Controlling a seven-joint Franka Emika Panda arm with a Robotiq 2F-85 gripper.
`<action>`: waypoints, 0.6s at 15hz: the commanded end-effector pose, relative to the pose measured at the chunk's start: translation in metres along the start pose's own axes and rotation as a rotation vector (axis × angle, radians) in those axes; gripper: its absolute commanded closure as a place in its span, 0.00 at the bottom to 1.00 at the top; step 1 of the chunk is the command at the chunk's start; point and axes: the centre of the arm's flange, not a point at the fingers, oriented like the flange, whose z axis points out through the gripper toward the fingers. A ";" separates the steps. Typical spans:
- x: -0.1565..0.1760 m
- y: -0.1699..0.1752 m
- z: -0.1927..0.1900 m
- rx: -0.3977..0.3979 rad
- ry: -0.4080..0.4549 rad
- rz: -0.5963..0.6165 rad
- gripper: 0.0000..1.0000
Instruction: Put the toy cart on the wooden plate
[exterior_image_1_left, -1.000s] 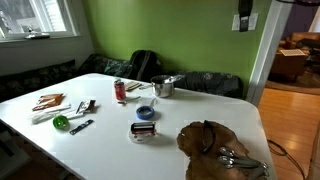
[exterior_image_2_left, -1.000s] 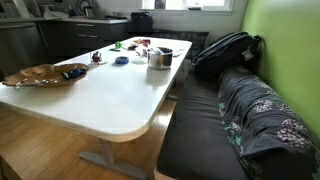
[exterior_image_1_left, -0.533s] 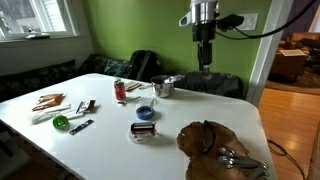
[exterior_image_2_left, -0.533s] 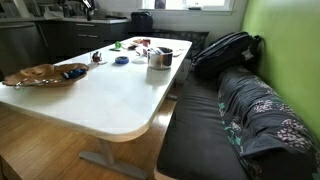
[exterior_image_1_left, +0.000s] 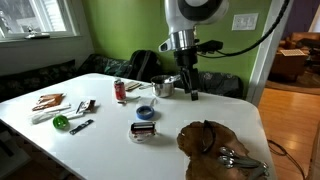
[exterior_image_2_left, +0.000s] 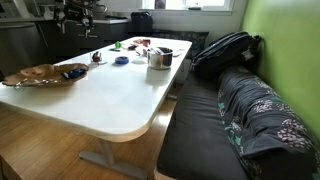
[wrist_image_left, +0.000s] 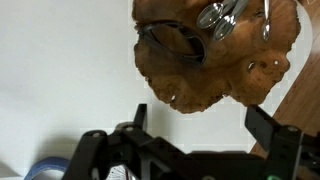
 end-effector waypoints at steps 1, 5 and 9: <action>0.005 0.004 0.007 -0.022 0.012 -0.015 0.00; 0.042 0.021 0.045 -0.111 -0.022 -0.136 0.00; 0.079 0.022 0.081 -0.241 -0.132 -0.295 0.00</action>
